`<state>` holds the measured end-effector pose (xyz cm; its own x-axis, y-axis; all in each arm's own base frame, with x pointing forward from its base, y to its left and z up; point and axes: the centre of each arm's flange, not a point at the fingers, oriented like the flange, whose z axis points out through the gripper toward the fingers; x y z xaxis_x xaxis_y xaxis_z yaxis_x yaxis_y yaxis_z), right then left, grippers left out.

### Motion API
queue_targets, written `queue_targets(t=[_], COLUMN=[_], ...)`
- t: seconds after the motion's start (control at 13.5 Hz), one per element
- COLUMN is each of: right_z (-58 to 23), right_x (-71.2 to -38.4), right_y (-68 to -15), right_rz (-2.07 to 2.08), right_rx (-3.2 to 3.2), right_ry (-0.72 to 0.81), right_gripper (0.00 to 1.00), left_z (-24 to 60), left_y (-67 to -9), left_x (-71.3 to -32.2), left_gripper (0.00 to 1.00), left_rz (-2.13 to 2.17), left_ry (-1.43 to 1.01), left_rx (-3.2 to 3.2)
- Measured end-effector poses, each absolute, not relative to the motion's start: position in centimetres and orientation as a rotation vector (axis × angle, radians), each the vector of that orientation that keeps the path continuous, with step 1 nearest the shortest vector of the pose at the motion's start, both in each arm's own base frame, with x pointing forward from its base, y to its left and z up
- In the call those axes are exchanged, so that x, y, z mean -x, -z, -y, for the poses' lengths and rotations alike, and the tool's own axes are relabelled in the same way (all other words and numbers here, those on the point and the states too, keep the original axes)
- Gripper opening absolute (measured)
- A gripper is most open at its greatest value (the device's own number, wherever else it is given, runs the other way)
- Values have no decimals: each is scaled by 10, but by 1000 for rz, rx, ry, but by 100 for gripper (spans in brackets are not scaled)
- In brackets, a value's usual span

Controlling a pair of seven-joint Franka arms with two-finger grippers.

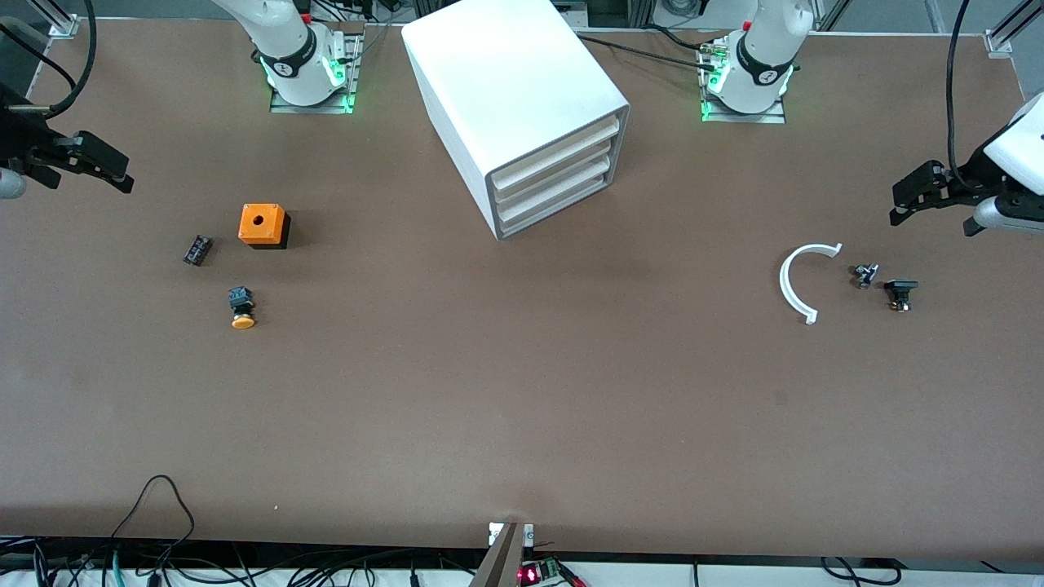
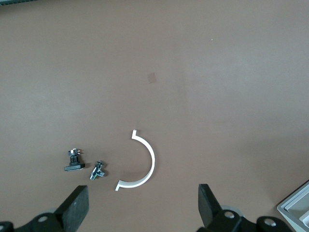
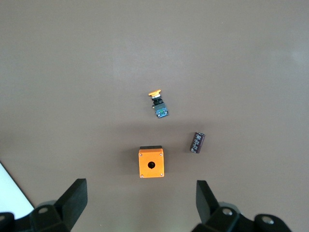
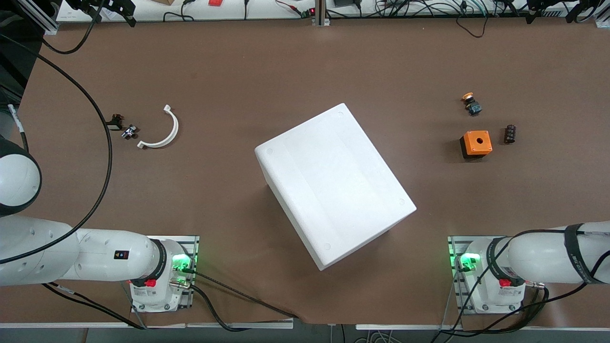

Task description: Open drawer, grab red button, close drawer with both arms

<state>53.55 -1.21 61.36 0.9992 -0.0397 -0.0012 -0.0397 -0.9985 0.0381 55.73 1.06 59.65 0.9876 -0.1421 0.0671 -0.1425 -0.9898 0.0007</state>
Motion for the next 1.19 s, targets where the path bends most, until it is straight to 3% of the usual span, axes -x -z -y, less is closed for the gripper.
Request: queue_targets(t=[1.19], right_z=[17], right_x=[-535], right_y=[-614], right_rz=[74], right_rx=[-3103], right_ry=[4], right_gripper=[100], left_z=[-6], left_y=[-594], left_x=[-561], left_gripper=[100], left_rz=[264], left_ry=[-56], left_rx=[-3123])
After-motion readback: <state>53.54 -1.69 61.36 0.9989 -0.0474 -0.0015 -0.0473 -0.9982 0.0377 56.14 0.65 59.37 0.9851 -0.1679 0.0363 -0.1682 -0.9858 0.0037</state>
